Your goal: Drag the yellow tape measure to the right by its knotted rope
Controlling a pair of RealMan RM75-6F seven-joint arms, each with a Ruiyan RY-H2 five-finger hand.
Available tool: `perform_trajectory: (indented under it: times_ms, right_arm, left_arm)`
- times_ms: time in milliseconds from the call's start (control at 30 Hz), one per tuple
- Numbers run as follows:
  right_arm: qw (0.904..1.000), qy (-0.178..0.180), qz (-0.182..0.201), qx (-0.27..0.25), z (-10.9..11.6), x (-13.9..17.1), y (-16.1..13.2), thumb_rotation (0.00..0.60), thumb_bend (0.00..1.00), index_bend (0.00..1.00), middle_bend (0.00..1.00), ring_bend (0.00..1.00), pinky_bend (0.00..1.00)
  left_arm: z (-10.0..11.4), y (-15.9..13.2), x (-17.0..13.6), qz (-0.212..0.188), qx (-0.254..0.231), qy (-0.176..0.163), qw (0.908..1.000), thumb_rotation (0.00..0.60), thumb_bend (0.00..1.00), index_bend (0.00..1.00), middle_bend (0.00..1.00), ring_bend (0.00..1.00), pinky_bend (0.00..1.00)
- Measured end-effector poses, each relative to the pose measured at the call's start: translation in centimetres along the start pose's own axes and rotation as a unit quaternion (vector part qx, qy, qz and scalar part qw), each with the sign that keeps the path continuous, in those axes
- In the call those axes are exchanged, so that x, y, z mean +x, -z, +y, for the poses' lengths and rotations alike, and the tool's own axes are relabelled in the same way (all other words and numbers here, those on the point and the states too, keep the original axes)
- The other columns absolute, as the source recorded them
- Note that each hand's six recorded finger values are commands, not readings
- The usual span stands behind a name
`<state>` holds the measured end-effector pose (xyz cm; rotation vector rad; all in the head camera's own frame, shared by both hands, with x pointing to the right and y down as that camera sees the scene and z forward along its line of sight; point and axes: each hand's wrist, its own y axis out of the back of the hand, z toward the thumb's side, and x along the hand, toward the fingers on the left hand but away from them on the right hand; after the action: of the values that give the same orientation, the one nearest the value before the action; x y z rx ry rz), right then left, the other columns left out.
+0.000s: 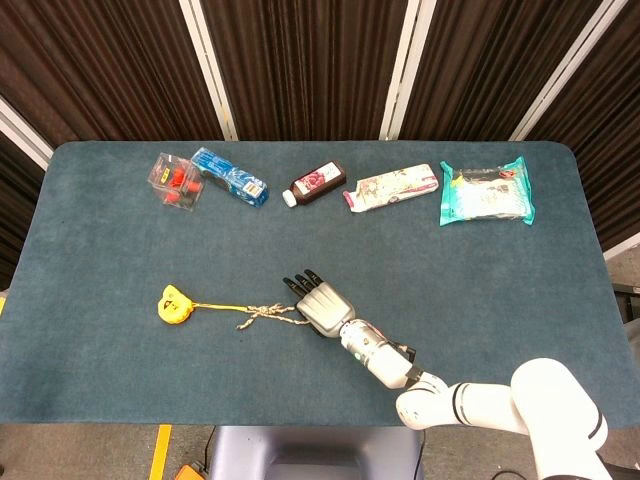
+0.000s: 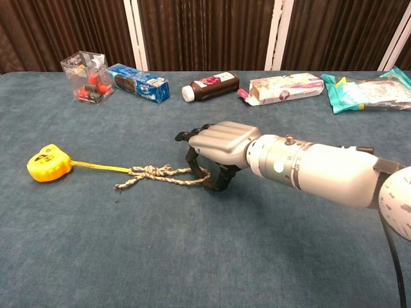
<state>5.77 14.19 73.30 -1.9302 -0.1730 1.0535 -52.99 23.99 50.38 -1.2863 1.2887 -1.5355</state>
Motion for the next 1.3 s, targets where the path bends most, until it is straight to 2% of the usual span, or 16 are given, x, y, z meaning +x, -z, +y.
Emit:
perform_trajectory:
  times_ms: [633,867,1100,1300]
  right_arm:
    - [0.9994,0.008,-0.027,0.018,1.0,1.5,2.9,0.600,0.58,0.71,0.10,0.08,0.00]
    - [0.9973,0.027,-0.062,0.031,3.2,3.4,6.5,0.600,0.58,0.71,0.10,0.08,0.00]
    - [0.9932,0.048,-0.100,0.036,5.9,6.4,10.3,0.600,0.58,0.71,0.10,0.08,0.00]
    - [0.9885,0.052,-0.132,0.052,7.2,9.1,13.3,0.600,0.58,0.71,0.10,0.08,0.00]
  left_arm:
    - [-0.2,-0.2,0.0,-0.005,-0.001,0.004,1.0000,0.600,0.39,0.06,0.00,0.00,0.10]
    - [-0.1,-0.3,0.0,-0.010,0.007,-0.003,0.9999,0.600,0.39,0.06,0.00,0.00,0.10]
    - [-0.8,-0.8,0.1,-0.012,0.019,0.007,0.9997,0.600,0.38,0.06,0.00,0.00,0.10]
    - [-1.3,-1.2,0.3,-0.016,0.025,0.013,0.9995,0.600,0.39,0.06,0.00,0.00,0.10]
